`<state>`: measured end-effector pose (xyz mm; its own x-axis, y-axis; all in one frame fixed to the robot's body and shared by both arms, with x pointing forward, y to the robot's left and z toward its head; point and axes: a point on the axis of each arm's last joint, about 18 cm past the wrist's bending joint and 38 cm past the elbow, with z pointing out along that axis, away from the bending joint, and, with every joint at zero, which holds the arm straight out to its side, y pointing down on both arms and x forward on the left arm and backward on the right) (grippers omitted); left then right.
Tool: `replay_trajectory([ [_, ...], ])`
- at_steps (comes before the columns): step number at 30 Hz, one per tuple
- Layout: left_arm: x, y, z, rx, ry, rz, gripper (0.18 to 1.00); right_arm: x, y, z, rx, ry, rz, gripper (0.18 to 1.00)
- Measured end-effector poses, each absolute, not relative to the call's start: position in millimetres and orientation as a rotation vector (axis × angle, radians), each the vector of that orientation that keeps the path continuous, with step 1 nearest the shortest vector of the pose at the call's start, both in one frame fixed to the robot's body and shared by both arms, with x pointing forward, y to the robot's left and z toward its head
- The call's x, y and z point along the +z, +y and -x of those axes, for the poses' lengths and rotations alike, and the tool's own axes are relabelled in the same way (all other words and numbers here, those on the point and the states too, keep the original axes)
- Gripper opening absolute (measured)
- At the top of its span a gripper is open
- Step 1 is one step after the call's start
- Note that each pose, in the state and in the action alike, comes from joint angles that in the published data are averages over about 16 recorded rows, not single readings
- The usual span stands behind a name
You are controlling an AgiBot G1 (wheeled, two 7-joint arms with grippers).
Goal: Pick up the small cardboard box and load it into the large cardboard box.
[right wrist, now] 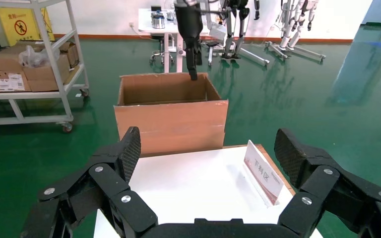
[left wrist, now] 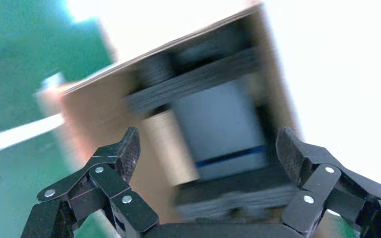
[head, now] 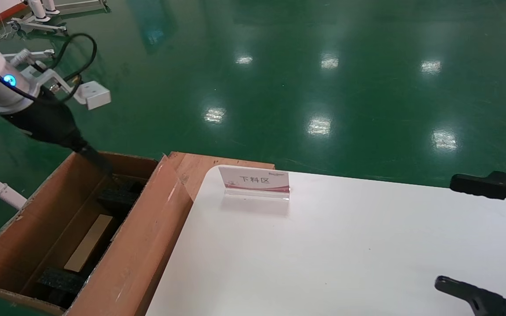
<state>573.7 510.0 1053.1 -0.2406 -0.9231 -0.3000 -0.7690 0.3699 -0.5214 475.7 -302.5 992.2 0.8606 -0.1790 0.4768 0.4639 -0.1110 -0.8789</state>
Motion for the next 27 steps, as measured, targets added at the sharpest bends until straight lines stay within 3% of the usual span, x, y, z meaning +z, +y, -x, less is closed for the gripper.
replay_trajectory([
  [10, 1056.4, 465.7, -566.7, -0.615, 2.250, 1.287, 1.000, 992.2, -302.6, -475.9, -0.552, -0.228, 1.594, 1.001],
  [27, 978.8, 354.9, -589.3, -1.098, 2.568, 0.834, 1.000, 992.1, -302.7, -476.0, -0.552, -0.228, 1.594, 1.001],
])
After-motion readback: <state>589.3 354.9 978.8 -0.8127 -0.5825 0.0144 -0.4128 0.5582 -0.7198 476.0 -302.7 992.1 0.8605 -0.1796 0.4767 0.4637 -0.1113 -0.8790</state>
